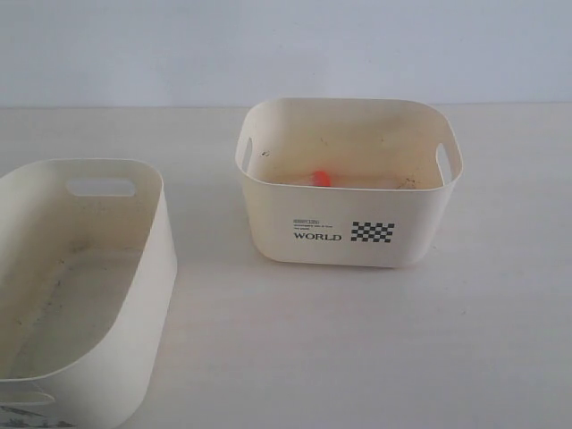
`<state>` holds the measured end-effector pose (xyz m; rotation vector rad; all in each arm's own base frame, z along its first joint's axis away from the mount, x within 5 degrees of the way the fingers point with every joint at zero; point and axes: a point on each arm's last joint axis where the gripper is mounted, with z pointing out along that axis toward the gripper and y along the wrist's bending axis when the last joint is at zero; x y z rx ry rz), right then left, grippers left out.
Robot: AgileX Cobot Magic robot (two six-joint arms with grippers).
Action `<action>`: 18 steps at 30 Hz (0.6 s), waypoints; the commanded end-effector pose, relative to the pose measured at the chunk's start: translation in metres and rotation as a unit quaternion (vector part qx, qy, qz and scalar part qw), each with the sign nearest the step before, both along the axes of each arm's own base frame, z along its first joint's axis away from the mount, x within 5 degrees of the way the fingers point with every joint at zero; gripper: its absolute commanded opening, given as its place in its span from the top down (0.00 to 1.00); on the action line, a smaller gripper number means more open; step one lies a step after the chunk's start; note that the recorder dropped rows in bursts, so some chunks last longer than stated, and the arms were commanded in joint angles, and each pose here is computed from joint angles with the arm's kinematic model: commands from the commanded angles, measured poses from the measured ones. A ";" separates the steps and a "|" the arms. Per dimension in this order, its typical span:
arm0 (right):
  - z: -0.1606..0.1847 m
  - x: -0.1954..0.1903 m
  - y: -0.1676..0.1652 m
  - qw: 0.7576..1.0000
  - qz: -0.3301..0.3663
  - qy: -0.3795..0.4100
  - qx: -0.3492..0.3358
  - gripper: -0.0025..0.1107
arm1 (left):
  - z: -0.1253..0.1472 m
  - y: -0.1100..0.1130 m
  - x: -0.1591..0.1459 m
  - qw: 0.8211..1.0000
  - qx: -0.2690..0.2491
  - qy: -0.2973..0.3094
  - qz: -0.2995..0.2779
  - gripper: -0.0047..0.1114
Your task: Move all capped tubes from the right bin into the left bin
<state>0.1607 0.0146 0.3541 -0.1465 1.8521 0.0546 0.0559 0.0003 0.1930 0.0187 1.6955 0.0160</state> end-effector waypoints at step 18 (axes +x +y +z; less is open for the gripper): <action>-0.011 0.170 0.072 0.969 0.114 0.218 -0.017 0.98 | 0.001 0.000 0.000 1.000 -0.004 -0.002 0.001 0.92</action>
